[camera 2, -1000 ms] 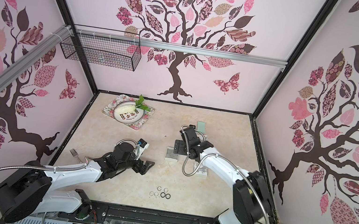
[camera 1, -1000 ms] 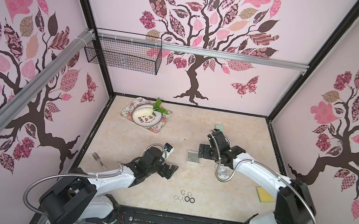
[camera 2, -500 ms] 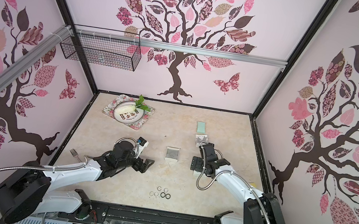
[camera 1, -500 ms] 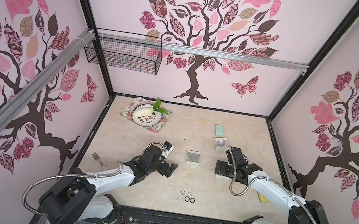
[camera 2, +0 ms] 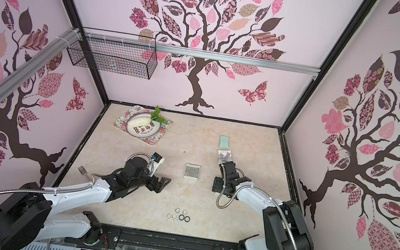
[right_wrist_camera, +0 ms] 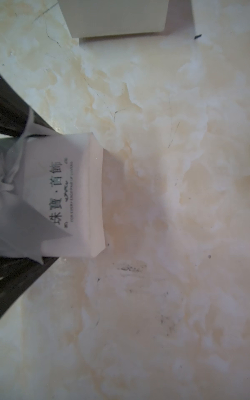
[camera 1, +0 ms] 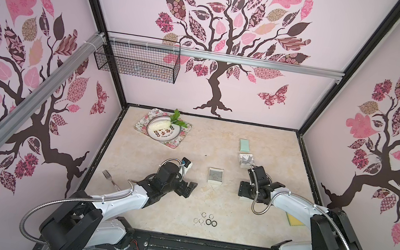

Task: Take the rings out of the lift-off lid box
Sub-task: Pick up the lid from the center of the board, then close the lid on the jewelry box.

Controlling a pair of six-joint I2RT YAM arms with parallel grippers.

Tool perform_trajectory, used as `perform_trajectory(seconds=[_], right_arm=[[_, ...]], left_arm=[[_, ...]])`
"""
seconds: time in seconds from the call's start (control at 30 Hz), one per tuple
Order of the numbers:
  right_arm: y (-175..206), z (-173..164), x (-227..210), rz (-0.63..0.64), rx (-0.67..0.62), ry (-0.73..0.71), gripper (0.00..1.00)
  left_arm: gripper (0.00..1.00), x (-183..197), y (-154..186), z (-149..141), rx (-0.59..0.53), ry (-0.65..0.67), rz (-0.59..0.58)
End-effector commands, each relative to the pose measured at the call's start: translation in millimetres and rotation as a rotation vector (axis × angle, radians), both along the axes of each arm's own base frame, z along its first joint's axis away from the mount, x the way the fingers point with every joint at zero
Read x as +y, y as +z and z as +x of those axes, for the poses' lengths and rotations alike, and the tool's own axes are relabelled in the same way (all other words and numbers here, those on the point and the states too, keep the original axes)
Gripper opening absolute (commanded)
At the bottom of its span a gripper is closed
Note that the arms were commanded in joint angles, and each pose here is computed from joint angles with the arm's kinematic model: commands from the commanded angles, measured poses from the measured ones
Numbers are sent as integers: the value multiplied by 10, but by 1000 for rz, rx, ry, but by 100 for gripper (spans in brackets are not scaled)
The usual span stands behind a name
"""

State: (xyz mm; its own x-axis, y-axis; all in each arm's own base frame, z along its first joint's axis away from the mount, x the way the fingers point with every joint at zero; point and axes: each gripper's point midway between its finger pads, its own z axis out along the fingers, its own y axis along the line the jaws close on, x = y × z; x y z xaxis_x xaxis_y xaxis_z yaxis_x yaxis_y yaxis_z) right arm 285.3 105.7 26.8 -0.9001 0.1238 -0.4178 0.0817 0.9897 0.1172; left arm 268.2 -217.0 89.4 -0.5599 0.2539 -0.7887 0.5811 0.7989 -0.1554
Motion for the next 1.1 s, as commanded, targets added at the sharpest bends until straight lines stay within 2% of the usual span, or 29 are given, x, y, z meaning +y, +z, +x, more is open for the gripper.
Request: perform_trajectory(seconds=[0.0, 0.27, 0.47, 0.83, 1.07], right_arm=[[57, 34, 5, -3, 20, -8, 75], [548, 104, 113, 66, -33, -10, 75], [866, 275, 440, 132, -82, 9, 77], [799, 520, 1285, 182, -64, 109, 78], [627, 518, 1509, 161, -48, 118, 79]], left_arm=[[98, -8, 148, 72, -44, 4, -8], [98, 1, 137, 100, -47, 9, 4], [98, -15, 98, 118, -41, 12, 4], [98, 2, 129, 96, -46, 14, -7], [98, 1, 119, 94, -44, 13, -8]])
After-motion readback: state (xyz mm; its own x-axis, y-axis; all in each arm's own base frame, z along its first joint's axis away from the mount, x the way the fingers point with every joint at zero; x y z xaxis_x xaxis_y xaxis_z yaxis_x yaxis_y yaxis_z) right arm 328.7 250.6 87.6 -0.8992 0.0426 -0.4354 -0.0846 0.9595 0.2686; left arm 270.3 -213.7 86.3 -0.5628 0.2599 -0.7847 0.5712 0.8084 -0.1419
